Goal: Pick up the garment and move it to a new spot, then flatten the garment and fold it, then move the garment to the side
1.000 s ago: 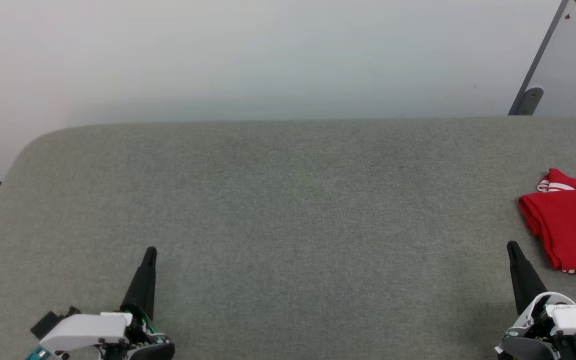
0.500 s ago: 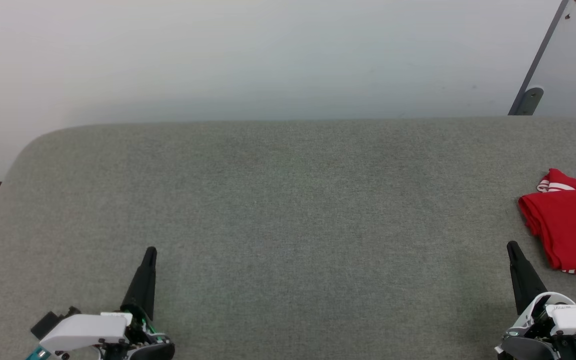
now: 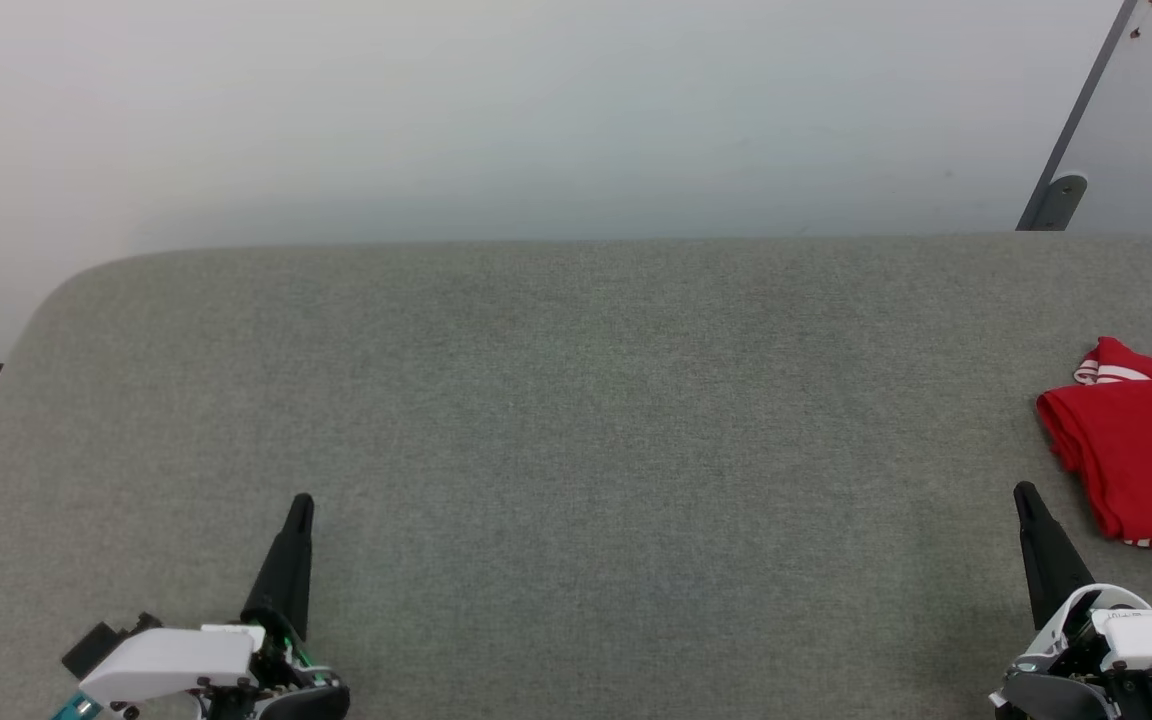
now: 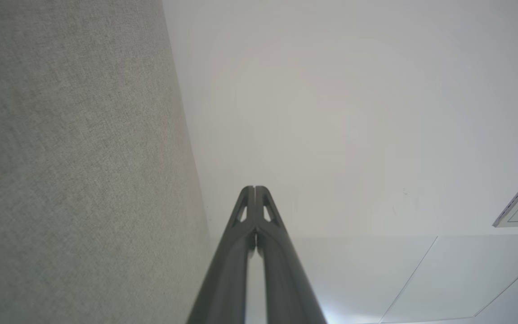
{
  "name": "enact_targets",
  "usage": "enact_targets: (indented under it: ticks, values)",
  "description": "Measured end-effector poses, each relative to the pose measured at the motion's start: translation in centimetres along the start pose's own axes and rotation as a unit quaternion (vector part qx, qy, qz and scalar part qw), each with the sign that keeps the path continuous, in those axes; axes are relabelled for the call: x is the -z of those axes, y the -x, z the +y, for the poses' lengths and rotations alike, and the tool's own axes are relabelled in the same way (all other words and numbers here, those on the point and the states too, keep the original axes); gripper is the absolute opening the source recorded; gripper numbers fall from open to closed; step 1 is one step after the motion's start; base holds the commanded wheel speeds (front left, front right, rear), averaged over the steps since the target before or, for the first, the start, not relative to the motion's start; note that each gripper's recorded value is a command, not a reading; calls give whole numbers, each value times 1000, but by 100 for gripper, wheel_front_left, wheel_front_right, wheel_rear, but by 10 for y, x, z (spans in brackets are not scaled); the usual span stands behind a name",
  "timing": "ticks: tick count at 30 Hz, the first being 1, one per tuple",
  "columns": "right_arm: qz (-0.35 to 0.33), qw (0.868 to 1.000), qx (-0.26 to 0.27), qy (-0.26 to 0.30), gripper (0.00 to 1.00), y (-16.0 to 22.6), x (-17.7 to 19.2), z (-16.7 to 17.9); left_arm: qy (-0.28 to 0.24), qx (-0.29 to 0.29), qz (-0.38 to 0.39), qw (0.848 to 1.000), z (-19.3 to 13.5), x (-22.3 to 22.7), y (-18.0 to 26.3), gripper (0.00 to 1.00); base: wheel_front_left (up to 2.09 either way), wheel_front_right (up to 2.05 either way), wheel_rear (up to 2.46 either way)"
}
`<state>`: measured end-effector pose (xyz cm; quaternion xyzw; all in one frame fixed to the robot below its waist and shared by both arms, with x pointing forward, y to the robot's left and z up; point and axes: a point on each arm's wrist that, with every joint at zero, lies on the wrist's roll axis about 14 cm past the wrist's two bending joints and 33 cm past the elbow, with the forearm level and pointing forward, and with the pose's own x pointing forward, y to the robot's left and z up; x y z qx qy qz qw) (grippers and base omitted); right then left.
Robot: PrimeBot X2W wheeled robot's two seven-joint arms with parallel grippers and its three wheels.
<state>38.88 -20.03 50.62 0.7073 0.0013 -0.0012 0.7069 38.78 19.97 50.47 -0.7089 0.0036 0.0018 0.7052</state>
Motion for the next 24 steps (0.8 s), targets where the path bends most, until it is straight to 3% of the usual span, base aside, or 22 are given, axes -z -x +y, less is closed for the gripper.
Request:
enact_targets:
  ticks: [24]
  values:
    - [0, 1000, 0, 0, 0, 0, 0, 0, 0, 0, 0, 1000, 0, 0, 0, 0, 0, 0, 0]
